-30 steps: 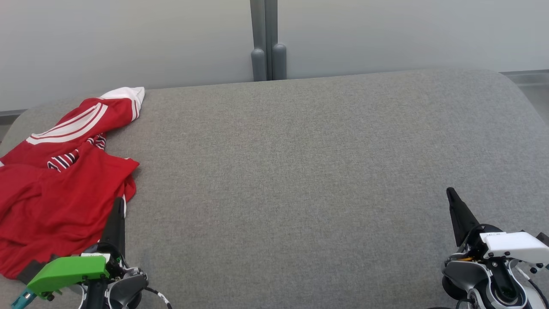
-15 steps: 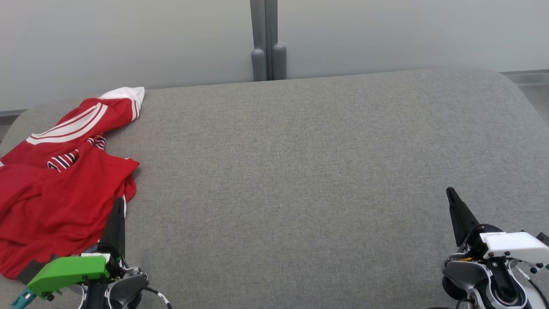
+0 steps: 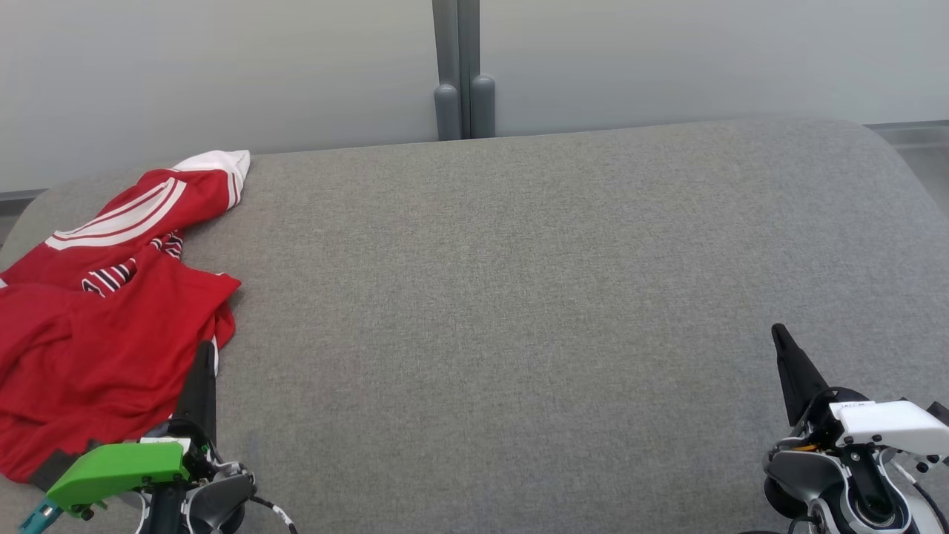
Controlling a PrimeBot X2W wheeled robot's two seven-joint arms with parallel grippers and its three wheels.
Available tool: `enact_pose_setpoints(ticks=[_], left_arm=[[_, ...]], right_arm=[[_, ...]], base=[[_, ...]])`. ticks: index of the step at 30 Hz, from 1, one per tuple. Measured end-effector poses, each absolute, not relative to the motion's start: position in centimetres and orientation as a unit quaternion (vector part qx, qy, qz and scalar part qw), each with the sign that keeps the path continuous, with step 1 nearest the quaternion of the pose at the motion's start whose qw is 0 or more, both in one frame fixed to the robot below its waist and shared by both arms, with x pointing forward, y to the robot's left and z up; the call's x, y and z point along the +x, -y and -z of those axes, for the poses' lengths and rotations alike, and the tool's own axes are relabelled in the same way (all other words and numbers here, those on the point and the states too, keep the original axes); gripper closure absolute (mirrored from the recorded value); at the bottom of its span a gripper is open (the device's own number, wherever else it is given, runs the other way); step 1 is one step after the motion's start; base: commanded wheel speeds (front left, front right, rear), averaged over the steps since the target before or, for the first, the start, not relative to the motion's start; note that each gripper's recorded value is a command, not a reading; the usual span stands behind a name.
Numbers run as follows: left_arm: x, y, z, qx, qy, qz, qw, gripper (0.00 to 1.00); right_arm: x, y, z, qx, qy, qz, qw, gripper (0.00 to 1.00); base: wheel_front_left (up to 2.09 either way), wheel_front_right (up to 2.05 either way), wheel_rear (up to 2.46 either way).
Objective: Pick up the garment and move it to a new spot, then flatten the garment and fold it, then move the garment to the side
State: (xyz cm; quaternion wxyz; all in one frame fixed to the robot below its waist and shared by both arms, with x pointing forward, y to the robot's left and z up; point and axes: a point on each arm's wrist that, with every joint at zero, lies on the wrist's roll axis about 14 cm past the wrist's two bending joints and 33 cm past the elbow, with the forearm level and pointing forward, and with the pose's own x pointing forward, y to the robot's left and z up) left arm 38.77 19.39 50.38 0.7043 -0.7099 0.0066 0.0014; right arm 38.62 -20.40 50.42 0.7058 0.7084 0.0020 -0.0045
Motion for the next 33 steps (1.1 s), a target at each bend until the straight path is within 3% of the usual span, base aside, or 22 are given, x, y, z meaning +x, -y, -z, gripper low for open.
enact_pose_setpoints(ticks=[33], left_arm=[[38.77,-19.39,-50.38,-0.71,-0.007,-0.001,0.704,1.0]], right_arm=[[38.63,20.4,-50.42,0.708,-0.002,0.004,0.706,1.0]], base=[[0.0,0.0,0.0]])
